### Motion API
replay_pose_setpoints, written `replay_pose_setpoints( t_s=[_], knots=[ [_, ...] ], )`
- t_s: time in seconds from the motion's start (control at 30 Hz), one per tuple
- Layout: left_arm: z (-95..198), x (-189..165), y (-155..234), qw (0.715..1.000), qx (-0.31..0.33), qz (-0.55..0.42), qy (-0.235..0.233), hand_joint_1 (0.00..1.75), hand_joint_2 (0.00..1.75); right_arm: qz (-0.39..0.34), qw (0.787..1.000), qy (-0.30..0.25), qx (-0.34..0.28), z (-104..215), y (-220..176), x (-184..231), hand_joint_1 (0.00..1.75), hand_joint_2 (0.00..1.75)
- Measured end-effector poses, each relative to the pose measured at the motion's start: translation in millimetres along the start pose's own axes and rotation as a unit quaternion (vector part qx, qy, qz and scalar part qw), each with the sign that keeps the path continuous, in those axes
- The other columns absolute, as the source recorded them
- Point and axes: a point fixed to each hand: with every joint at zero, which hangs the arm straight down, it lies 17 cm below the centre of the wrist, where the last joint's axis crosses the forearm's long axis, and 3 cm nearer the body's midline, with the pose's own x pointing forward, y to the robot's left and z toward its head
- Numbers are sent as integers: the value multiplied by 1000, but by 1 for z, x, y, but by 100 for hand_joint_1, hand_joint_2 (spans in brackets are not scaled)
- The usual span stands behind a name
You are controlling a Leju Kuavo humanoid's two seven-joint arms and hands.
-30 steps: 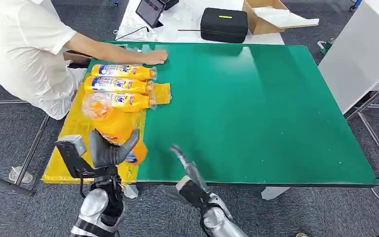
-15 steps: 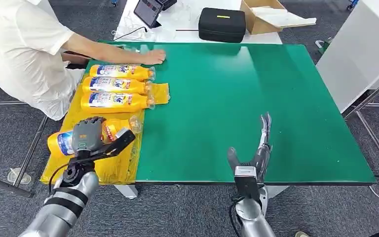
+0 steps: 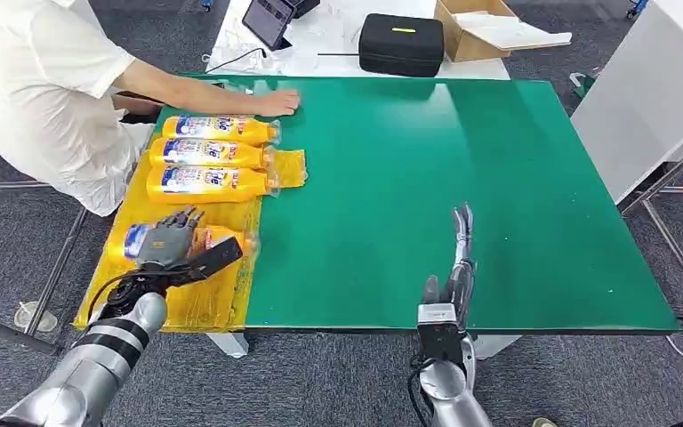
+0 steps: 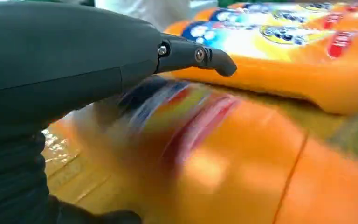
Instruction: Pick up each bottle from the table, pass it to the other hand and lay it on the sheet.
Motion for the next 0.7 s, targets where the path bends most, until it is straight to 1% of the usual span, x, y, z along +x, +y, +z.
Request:
replay_pose_setpoints(
  t_s=[0.07, 0.2, 0.33, 0.47, 0.57, 0.7],
  knots=[
    [0, 5, -2, 1000, -10, 18, -14, 0, 175, -5, 1000, 0, 4, 0, 3, 1, 0, 0],
    [3, 27, -9, 994, -45, 74, -66, 0, 175, -15, 1000, -1, 14, 2, 10, 4, 0, 0],
    [9, 35, -11, 988, -72, 88, -104, 0, 175, -22, 1000, 0, 16, 2, 13, 5, 0, 0],
    [13, 32, -10, 985, -97, 90, -113, 0, 175, -27, 999, 3, 21, 4, 17, 5, 0, 0],
    [16, 30, -10, 984, -101, 90, -118, 0, 175, -27, 999, 5, 22, 5, 18, 4, 0, 0],
    [18, 35, -2, 983, -86, 73, -142, 0, 175, -22, 1000, 6, 21, 5, 17, 1, 0, 0]
  ],
)
